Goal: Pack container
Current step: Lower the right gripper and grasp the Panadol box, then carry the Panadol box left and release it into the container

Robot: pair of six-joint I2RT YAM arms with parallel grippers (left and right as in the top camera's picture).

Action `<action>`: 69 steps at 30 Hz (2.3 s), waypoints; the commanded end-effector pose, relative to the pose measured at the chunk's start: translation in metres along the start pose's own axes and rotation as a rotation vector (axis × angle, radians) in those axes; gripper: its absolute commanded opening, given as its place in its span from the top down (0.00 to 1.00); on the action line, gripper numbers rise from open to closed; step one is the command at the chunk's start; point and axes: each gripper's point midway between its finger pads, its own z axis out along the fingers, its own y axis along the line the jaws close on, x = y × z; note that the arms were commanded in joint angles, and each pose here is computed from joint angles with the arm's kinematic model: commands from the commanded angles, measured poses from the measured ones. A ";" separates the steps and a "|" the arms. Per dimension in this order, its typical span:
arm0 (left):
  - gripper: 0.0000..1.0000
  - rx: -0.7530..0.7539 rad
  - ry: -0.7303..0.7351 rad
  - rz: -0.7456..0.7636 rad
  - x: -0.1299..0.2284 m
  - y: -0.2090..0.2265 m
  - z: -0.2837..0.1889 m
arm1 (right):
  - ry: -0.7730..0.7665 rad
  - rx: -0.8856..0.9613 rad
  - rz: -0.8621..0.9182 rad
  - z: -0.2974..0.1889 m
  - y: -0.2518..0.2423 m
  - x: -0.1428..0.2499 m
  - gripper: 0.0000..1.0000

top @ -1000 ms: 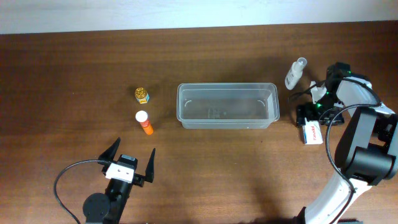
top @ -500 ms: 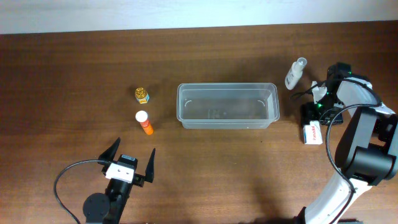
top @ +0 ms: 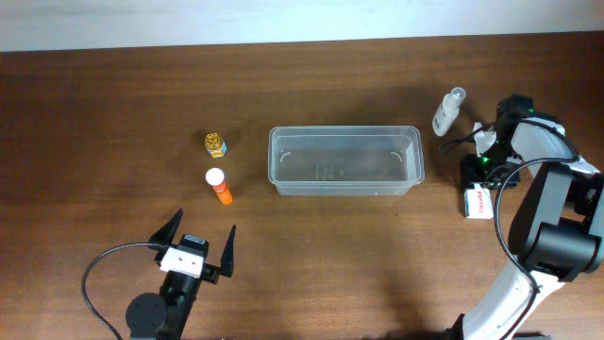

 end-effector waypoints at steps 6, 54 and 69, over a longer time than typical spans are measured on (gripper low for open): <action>0.01 -0.011 0.010 0.010 0.003 0.002 0.000 | 0.017 -0.106 0.014 0.011 0.019 0.006 0.53; 0.01 -0.011 0.010 0.010 0.003 0.002 0.000 | -0.149 -0.270 -0.311 -0.199 0.221 -0.036 0.58; 0.01 -0.011 0.010 0.010 0.003 0.002 0.000 | -0.271 -0.116 -0.162 -0.179 0.303 -0.047 0.58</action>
